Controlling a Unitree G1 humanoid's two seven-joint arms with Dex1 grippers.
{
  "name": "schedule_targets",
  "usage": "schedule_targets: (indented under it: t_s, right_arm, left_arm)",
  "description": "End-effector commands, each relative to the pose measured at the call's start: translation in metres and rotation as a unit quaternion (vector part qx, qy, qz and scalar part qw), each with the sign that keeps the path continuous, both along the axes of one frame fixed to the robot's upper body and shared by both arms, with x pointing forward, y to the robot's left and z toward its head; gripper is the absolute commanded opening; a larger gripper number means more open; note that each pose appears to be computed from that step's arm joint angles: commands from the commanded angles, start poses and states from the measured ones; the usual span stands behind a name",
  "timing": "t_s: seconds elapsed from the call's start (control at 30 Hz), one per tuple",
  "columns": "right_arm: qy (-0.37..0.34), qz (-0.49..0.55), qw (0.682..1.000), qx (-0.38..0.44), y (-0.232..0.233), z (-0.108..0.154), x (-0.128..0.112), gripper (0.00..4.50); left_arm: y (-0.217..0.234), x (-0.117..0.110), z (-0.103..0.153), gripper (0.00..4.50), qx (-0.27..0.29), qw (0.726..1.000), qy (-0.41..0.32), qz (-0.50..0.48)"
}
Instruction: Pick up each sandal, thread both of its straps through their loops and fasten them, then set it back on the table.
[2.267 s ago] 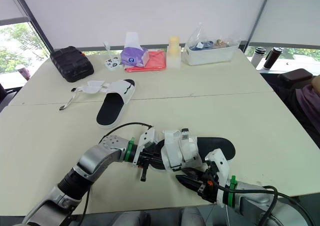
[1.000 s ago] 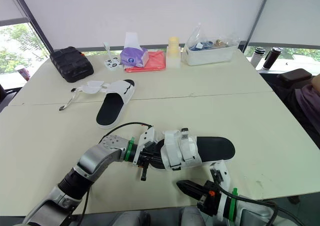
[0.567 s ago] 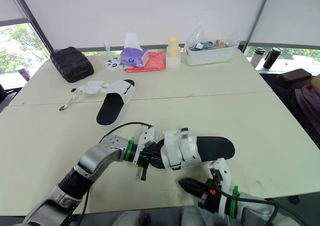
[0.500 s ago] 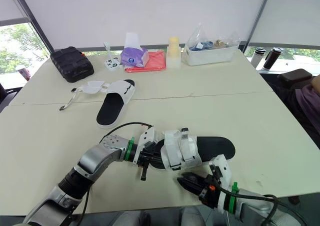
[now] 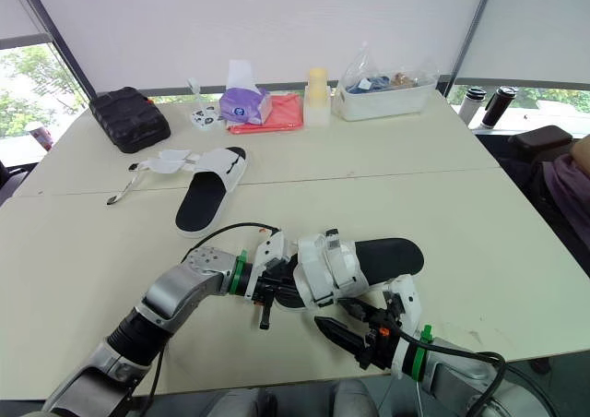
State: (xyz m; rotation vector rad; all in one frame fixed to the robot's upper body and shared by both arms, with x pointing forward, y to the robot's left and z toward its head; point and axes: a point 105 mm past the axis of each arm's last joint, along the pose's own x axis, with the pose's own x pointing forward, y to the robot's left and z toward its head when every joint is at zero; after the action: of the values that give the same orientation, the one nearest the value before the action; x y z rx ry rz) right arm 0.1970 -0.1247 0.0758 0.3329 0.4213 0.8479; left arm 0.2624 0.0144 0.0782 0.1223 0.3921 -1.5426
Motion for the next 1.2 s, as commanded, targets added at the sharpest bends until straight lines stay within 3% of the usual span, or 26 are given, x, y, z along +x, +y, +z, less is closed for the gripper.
schedule_targets:
  t_s: [0.03, 0.2, 0.27, 0.43, 0.73, 1.2]
  right_arm:
    - [-0.037, 0.0, 0.998, 0.042, 0.005, 0.024, 0.005, 2.96]
    - [-0.024, 0.009, 0.997, 0.07, 0.013, 0.027, 0.001, 0.6]
    - [-0.017, 0.019, 0.998, 0.062, 0.015, 0.023, -0.003, 0.08]
    - [0.004, 0.038, 0.999, 0.034, 0.015, 0.007, -0.012, 0.08]
    - [0.016, 0.044, 0.998, 0.033, 0.014, 0.003, -0.01, 0.08]
    - [0.046, 0.07, 0.996, 0.001, 0.01, -0.017, -0.026, 0.08]
  left_arm:
    - [-0.002, -0.004, -0.006, 0.0, 0.008, 1.0, 0.01, -0.006]
    - [-0.002, -0.005, -0.006, 0.0, 0.007, 1.0, 0.011, -0.007]
    - [-0.002, -0.005, -0.006, 0.0, 0.007, 1.0, 0.012, -0.006]
    - [-0.002, -0.004, -0.007, 0.0, 0.007, 1.0, 0.013, -0.003]
    - [-0.002, -0.004, -0.007, 0.0, 0.007, 1.0, 0.012, -0.001]
    - [-0.001, -0.004, -0.008, 0.0, 0.008, 1.0, 0.012, 0.0]
